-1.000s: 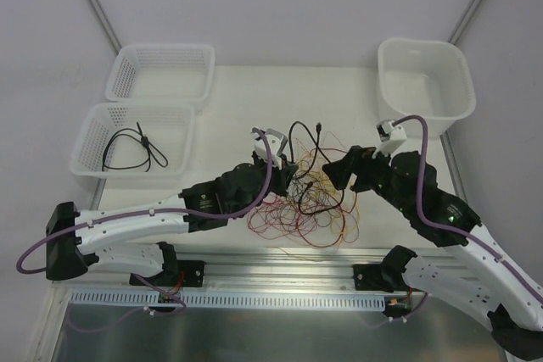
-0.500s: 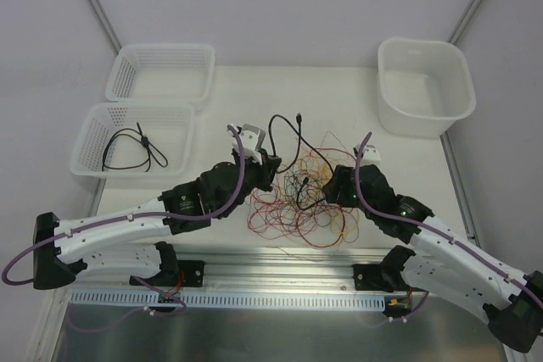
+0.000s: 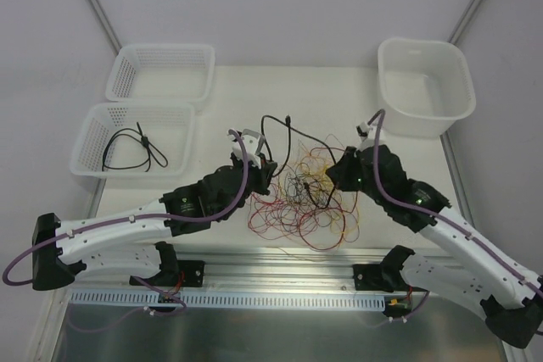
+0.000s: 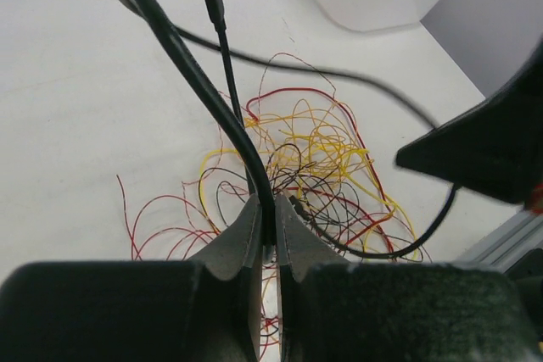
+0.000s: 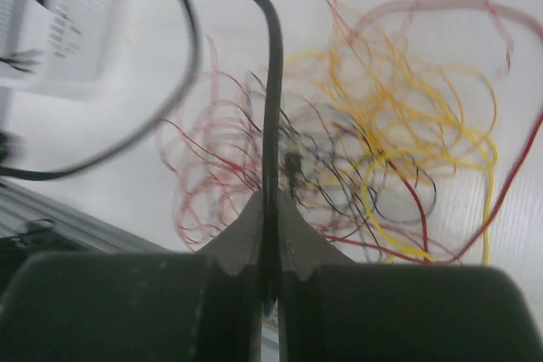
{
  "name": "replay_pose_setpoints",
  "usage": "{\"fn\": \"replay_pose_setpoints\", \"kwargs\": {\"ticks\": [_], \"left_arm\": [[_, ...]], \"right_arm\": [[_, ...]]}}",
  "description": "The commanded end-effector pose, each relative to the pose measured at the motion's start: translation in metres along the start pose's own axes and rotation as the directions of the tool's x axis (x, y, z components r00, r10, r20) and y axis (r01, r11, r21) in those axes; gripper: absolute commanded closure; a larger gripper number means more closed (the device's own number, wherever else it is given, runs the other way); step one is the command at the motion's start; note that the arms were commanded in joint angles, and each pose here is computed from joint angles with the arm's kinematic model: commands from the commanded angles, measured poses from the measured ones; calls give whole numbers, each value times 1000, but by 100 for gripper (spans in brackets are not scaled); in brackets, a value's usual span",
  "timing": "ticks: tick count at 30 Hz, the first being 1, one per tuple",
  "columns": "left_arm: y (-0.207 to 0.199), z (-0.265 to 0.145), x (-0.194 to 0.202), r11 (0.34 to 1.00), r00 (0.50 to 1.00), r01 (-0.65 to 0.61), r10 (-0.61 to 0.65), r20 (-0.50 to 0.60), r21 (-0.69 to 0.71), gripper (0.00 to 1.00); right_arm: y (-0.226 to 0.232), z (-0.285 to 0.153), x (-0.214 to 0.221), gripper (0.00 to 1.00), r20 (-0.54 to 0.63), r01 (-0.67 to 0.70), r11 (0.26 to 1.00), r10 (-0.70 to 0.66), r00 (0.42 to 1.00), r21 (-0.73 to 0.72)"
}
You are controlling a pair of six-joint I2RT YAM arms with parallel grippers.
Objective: Untangle the cables
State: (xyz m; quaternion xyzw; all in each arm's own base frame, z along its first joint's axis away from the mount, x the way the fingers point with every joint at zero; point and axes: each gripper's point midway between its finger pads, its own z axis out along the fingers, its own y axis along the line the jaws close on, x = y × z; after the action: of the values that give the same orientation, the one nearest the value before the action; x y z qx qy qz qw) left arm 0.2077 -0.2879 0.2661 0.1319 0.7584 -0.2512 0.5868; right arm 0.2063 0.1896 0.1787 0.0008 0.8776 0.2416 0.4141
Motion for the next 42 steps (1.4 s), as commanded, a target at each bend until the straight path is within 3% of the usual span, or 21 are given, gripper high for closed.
{"fn": "replay_pose_setpoints", "kwargs": {"ticks": [1, 6, 9, 13, 17, 18, 20, 25, 27, 29, 30, 31, 32, 34, 36, 38, 42], "left_arm": [[5, -4, -8, 999, 999, 41, -41, 29, -8, 100], [5, -7, -8, 1000, 999, 20, -20, 28, 6, 100], [2, -10, -11, 999, 1000, 2, -3, 30, 34, 100], [2, -15, -13, 998, 999, -11, 9, 37, 59, 100], [6, -21, -17, 998, 998, -26, 23, 56, 62, 100], [6, -22, -17, 998, 998, -27, 23, 57, 64, 100], [10, -23, -17, 998, 998, -34, 30, 62, 57, 100], [16, -25, -18, 998, 996, -53, 51, 71, 32, 100], [16, -25, -19, 998, 996, -58, 56, 72, 32, 100], [14, -24, -17, 997, 996, -65, 62, 62, 35, 100], [15, -24, -17, 998, 996, -61, 59, 62, 34, 100], [15, -25, -18, 998, 996, -56, 53, 66, 35, 100], [15, -25, -19, 998, 996, -53, 50, 68, 38, 100], [16, -27, -20, 998, 996, -49, 47, 74, 36, 100], [16, -28, -21, 998, 996, -46, 43, 77, 38, 100], [16, -29, -22, 998, 996, -44, 41, 77, 47, 100], [14, -31, -22, 997, 996, -51, 46, 75, 60, 100]], "right_arm": [[39, -63, -81, 99, 128, 129, 989, -119, 985, -73], [87, -139, -136, 99, 163, 218, 951, -184, 969, -221], [121, -159, -129, 99, 115, 217, 890, -186, 976, -401], [129, -157, -110, 96, 13, 197, 868, -215, 977, -456], [79, -113, -67, 99, -192, 199, 952, -246, 950, -232], [58, -104, -69, 99, -185, 217, 969, -236, 954, -117], [35, -98, -56, 99, -218, 221, 975, -221, 951, -21], [-12, -124, -88, 99, -107, 243, 939, -223, 969, 244], [-14, -142, -107, 99, -65, 247, 930, -239, 969, 271], [7, -148, -123, 99, 0, 258, 949, -263, 965, 182], [30, -147, -117, 99, 6, 260, 965, -261, 965, 41], [62, -157, -138, 99, 153, 235, 965, -216, 964, -113], [88, -164, -132, 99, 161, 230, 936, -192, 968, -267], [102, -160, -126, 99, 160, 220, 911, -174, 972, -347], [92, -144, -116, 99, 82, 224, 932, -209, 974, -283], [58, -124, -102, 99, -10, 224, 969, -226, 974, -104], [8, -107, -76, 99, -153, 259, 956, -239, 959, 134]]}}
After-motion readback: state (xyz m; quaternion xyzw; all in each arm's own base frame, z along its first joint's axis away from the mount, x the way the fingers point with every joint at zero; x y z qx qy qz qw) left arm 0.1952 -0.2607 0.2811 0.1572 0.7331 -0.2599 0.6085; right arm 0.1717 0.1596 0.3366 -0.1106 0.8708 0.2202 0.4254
